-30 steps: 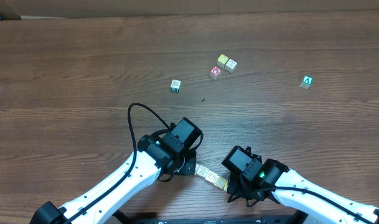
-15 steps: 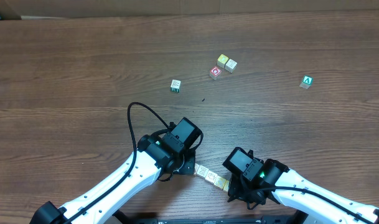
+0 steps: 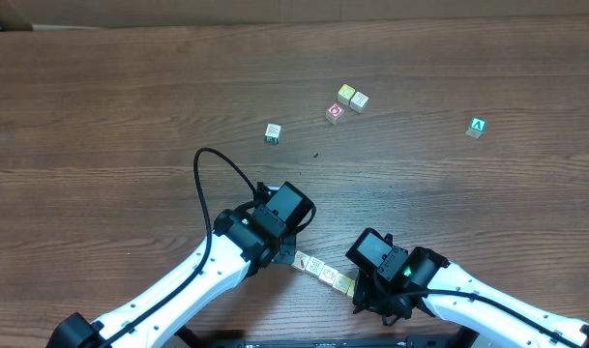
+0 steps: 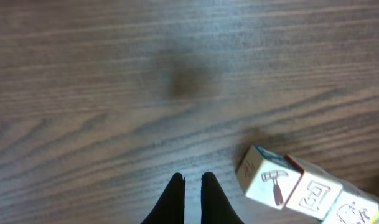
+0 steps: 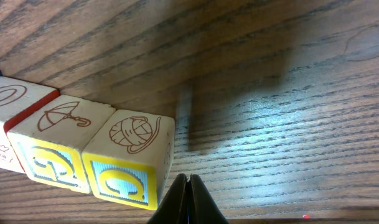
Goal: Flip 5 blocks
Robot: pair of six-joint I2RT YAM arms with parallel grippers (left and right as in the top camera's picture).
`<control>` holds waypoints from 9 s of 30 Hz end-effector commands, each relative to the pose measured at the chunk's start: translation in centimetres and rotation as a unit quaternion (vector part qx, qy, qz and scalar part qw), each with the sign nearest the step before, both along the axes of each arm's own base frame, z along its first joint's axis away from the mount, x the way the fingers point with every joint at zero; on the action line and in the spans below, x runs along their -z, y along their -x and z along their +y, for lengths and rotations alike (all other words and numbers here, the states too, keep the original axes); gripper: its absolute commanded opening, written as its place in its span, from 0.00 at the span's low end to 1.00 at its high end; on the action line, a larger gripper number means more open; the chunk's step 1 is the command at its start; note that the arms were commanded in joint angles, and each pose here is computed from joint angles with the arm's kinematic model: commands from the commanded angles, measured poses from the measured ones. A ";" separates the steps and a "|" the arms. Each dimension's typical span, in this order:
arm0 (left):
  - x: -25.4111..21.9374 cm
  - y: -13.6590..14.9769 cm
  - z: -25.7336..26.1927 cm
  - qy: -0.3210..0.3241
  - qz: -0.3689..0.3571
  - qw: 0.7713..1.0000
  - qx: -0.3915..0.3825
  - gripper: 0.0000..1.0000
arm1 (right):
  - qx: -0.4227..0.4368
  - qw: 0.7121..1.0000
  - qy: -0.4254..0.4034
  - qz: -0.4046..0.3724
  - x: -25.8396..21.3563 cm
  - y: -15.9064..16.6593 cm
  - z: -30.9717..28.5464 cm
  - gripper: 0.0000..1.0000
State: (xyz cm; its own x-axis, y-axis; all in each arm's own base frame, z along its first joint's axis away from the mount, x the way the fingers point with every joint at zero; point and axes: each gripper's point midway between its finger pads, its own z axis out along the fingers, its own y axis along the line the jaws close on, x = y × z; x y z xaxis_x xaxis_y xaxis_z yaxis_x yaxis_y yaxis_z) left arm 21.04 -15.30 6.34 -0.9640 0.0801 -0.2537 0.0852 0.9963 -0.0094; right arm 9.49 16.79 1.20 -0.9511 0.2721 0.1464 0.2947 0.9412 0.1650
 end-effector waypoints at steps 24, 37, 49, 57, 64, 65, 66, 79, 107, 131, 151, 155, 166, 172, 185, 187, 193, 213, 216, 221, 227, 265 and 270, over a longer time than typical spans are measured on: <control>5.8 1.9 -3.8 0.023 0.115 0.976 0.185 0.04 | 0.007 1.000 -0.001 0.006 0.2 0.2 0.0 0.04; 5.8 1.9 -3.8 0.021 0.113 0.973 0.201 0.04 | 0.010 1.000 0.000 0.002 0.2 0.0 0.0 0.04; 5.8 2.0 -3.6 0.019 0.117 0.972 0.201 0.04 | 0.013 1.000 0.018 -0.021 0.7 -1.0 -0.4 0.04; 5.8 2.0 -3.7 0.020 0.117 0.972 0.202 0.04 | 0.011 1.000 0.018 -0.007 1.5 -0.9 0.1 0.04; 5.8 1.4 -3.9 0.018 0.102 0.971 0.214 0.04 | 0.009 1.000 0.004 -0.007 1.4 -1.0 0.6 0.04; 5.8 1.3 -4.0 0.018 0.099 0.971 0.218 0.04 | 0.009 1.000 0.001 -0.007 1.4 -1.0 0.8 0.04; 5.8 1.3 -4.0 0.018 0.098 0.970 0.220 0.04 | 0.009 1.000 0.000 -0.007 1.4 -1.0 0.8 0.04; 5.8 1.1 -3.7 0.001 0.087 0.956 0.279 0.04 | 0.025 0.999 -0.024 0.004 1.1 -0.9 1.9 0.04; 5.7 0.1 -4.0 -0.009 0.062 0.948 0.313 0.04 | 0.106 0.993 -0.031 0.045 2.7 -1.1 3.4 0.04; 5.5 -1.8 -3.9 -0.051 0.014 0.917 0.395 0.04 | 0.109 0.992 -0.036 0.047 2.7 -1.1 3.6 0.04; 5.4 -2.0 -4.2 -0.047 0.007 0.915 0.400 0.04 | 0.195 0.977 -0.055 0.064 2.3 -1.8 4.9 0.04; 5.4 -2.1 -4.3 -0.046 0.006 0.915 0.400 0.04 | 0.216 0.972 -0.059 0.069 2.3 -1.9 5.2 0.04; 5.3 -2.4 -4.6 -0.044 -0.002 0.915 0.400 0.04 | 0.261 0.959 -0.073 0.086 1.9 -2.1 6.0 0.04; 5.3 -2.4 -4.6 -0.044 -0.003 0.914 0.402 0.04 | 0.264 0.958 -0.081 0.084 1.8 -2.4 6.3 0.04; 5.1 -2.7 -5.7 -0.036 -0.024 0.890 0.455 0.04 | 0.268 0.956 -0.084 0.084 1.8 -2.5 6.5 0.04; 5.1 -2.4 -6.0 -0.028 -0.024 0.878 0.477 0.04 | 0.267 0.956 -0.089 0.081 1.7 -2.7 6.7 0.04; 5.0 -2.3 -6.3 -0.027 -0.028 0.863 0.505 0.04 | 0.268 0.955 -0.095 0.079 1.6 -2.9 6.9 0.04; 6.3 -2.1 -6.1 -0.032 -0.011 0.857 0.514 0.04 | 0.275 0.952 -0.116 0.073 1.2 -3.6 7.7 0.04; 7.2 -1.9 -5.9 -0.035 0.002 0.857 0.515 0.04 | 0.275 0.952 -0.116 0.073 1.2 -3.6 7.7 0.04; 7.7 -2.0 -6.1 -0.035 0.003 0.857 0.515 0.04 | 0.275 0.952 -0.116 0.072 1.2 -3.6 7.7 0.04; 7.6 -2.7 -6.2 -0.042 -0.012 0.858 0.513 0.04 | 0.278 0.951 -0.116 0.073 1.2 -3.6 7.7 0.04; 7.3 -3.4 -6.8 -0.050 -0.036 0.831 0.553 0.04 | 0.429 0.877 -0.181 0.119 -0.7 -5.7 11.1 0.04; 7.3 -3.5 -6.9 -0.052 -0.040 0.826 0.560 0.04 | 0.429 0.877 -0.180 0.119 -0.7 -5.7 11.1 0.04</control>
State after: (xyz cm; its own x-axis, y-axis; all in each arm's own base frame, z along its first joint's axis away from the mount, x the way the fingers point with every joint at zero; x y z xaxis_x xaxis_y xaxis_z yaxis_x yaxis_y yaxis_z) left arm 28.26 -19.90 0.58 -0.3121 0.9254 -0.2151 0.8842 0.3658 0.2906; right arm 11.57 26.45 0.29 -0.4338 0.7227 0.5381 0.8958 0.4099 0.1716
